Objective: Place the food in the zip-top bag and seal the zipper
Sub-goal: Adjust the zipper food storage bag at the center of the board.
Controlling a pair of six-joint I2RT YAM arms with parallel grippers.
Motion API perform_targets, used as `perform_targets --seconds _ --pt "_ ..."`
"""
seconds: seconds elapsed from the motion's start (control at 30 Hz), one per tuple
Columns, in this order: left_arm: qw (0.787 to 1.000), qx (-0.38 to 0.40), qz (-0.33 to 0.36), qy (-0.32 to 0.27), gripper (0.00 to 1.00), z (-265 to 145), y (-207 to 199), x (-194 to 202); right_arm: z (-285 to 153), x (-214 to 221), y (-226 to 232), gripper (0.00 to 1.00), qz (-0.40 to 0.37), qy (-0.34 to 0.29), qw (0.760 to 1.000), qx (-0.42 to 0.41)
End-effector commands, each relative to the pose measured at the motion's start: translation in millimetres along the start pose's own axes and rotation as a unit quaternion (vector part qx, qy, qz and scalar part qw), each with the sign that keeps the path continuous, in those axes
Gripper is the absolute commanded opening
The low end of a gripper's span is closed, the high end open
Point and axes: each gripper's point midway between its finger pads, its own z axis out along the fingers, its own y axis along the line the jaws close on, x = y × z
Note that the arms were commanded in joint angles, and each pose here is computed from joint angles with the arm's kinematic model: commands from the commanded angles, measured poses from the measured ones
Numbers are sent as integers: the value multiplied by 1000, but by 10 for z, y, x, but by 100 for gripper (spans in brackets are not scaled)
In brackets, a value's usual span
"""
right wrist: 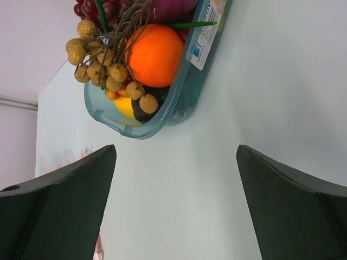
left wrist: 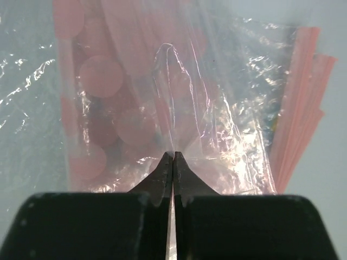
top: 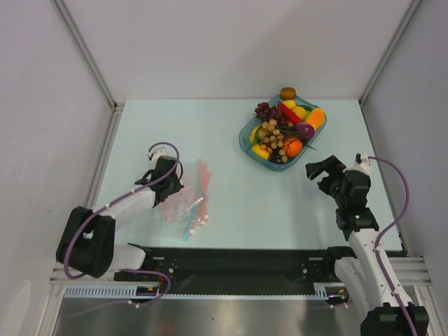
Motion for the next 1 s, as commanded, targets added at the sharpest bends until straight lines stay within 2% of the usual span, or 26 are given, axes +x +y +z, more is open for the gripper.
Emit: perform_targets --seconds 0.0,0.13,0.2,0.23,0.27,0.37,0.4,0.47,0.5,0.6,0.63,0.8,0.9,0.93,0.97 --pt "998 33 -6 -47 0 -219 -117 -261 -4 -59 102 100 -6 -11 1000 -23" --pt "990 102 -18 -94 0 -568 -288 -422 1 81 260 100 -32 21 997 -69" --pt "971 191 -31 -142 0 -915 -517 -606 -4 88 440 99 -46 23 993 -109" --pt "964 219 -28 -147 0 -995 -563 -566 1 186 521 98 -62 39 989 -127" --pt "948 259 -33 -183 0 -1267 -620 -694 -15 219 639 97 -71 45 984 -155" --pt "930 279 -37 -236 0 -1616 -560 -829 -48 409 901 95 -108 70 969 -209" --pt "914 291 -52 -278 0 -1878 -477 -957 -46 452 937 95 -117 74 967 -212" --pt "901 298 -66 -307 0 -2073 -369 -1007 -49 544 1037 94 -141 83 961 -221" --pt "881 311 -85 -345 0 -2313 -267 -1086 -52 567 1071 94 -148 85 960 -224" --pt "856 322 -116 -388 0 -2610 -99 -1165 -56 661 1144 93 -164 95 953 -235" --pt "840 335 -130 -408 0 -2771 -29 -1188 -57 686 1158 94 -166 98 952 -237" --pt "808 389 -129 -423 0 -3034 -99 -1184 -127 788 1316 94 -179 109 938 -276" --pt "803 444 -97 -385 0 -3066 -412 -1138 -155 818 1366 93 -187 110 933 -287" --pt "795 467 -94 -374 1 -3135 -509 -1147 -163 812 1380 93 -189 108 933 -287" --pt "804 487 -71 -334 0 -3025 -707 -1070 -151 798 1365 93 -190 104 935 -281"
